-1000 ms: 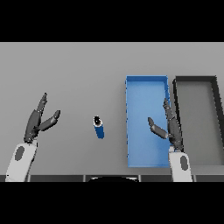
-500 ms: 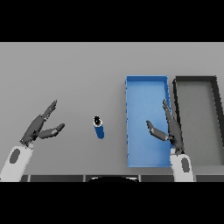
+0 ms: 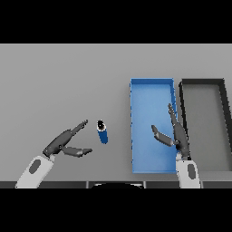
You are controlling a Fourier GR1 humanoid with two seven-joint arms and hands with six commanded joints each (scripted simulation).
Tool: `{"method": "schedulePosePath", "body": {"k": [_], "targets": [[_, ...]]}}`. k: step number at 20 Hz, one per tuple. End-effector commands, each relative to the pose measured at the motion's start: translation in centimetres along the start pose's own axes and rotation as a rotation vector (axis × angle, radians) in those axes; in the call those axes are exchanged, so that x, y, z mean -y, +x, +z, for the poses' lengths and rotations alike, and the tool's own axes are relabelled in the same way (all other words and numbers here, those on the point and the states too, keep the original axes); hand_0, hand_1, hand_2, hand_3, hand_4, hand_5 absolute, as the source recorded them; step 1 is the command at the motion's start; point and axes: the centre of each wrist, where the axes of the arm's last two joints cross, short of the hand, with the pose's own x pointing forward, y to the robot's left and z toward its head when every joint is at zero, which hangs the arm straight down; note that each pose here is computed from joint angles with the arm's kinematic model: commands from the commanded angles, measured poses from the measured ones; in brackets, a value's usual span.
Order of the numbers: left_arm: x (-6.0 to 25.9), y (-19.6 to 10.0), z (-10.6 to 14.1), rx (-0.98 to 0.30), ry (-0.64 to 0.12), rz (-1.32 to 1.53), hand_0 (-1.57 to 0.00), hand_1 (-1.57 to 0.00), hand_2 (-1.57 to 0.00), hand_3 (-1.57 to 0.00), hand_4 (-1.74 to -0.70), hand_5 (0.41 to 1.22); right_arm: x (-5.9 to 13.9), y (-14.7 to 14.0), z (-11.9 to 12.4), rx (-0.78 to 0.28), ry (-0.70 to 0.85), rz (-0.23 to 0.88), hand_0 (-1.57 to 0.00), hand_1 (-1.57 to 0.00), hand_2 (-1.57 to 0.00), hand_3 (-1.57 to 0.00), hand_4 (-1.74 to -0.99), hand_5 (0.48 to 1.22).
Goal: Pick up the blue pipe and place it into the blue bin.
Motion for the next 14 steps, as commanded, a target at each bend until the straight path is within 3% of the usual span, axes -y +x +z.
{"method": "schedulePosePath", "body": {"k": [1, 9, 14], "targets": [[0.6, -0.2, -0.4, 0.007, -0.012, 0.010, 0.00, 0.00, 0.00, 0.00, -1.14, 0.452, 0.2, -0.2, 0.2, 0.002, 0.000, -0.001, 0.00, 0.00, 0.00, 0.00, -1.205, 0.618], [3.9, -0.4, -5.5, 0.062, -0.018, 0.049, 0.00, 0.00, 0.00, 0.00, -1.14, 0.460, -0.1, 0.0, 0.4, -0.001, 0.002, -0.009, 0.00, 0.00, 0.00, 0.00, -1.205, 0.625], [5.2, -0.9, -7.4, 0.037, -0.018, 0.000, 0.00, 0.00, 0.00, 0.00, -1.06, 0.425, 0.4, 0.0, 0.5, 0.012, -0.008, -0.004, 0.00, 0.00, 0.00, 0.00, -1.222, 0.642]]}}
